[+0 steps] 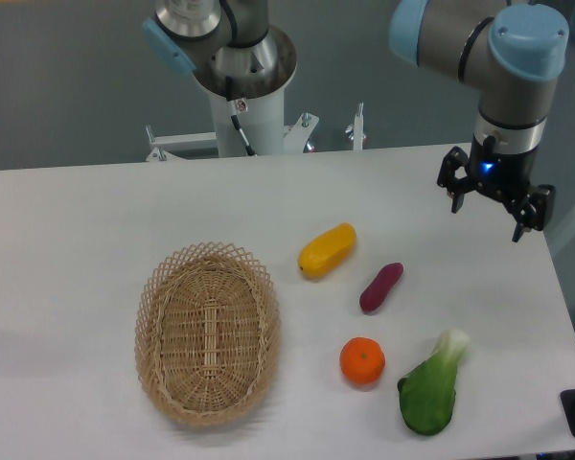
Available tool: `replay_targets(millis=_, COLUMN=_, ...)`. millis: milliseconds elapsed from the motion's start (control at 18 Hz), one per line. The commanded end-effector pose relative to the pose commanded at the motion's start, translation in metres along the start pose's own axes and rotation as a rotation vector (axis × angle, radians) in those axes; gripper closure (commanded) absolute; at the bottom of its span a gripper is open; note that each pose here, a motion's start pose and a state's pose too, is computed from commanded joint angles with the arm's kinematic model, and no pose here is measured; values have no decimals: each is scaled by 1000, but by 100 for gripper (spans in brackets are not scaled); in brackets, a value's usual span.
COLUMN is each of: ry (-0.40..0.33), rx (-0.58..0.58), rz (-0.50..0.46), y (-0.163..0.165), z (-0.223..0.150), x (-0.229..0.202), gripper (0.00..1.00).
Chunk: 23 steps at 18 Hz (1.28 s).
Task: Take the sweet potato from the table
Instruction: 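Move the open gripper toward the purple sweet potato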
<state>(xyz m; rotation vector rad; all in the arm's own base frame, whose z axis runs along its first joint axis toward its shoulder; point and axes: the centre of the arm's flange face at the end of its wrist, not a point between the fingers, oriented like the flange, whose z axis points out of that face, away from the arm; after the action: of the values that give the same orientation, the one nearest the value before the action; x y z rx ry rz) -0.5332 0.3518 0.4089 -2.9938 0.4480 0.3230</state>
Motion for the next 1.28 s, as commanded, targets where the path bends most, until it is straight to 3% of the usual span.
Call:
replay_targets(millis=389, ry=14, rx=0, rz=4, y=-3, z=7, x=4, gripper=0)
replay_targets(millis=667, ry=66, rx=4, rz=-47, y=-24, z=38, x=9, gripper=0)
replay_targets(millis=944, ry=115, rx=-3, rz=-26, y=-38, z=72, x=17, gripper=0)
replay_targets(millis=1278, ry=113, rx=-1, rz=-25, y=-37, z=87, x=21, gripper=0)
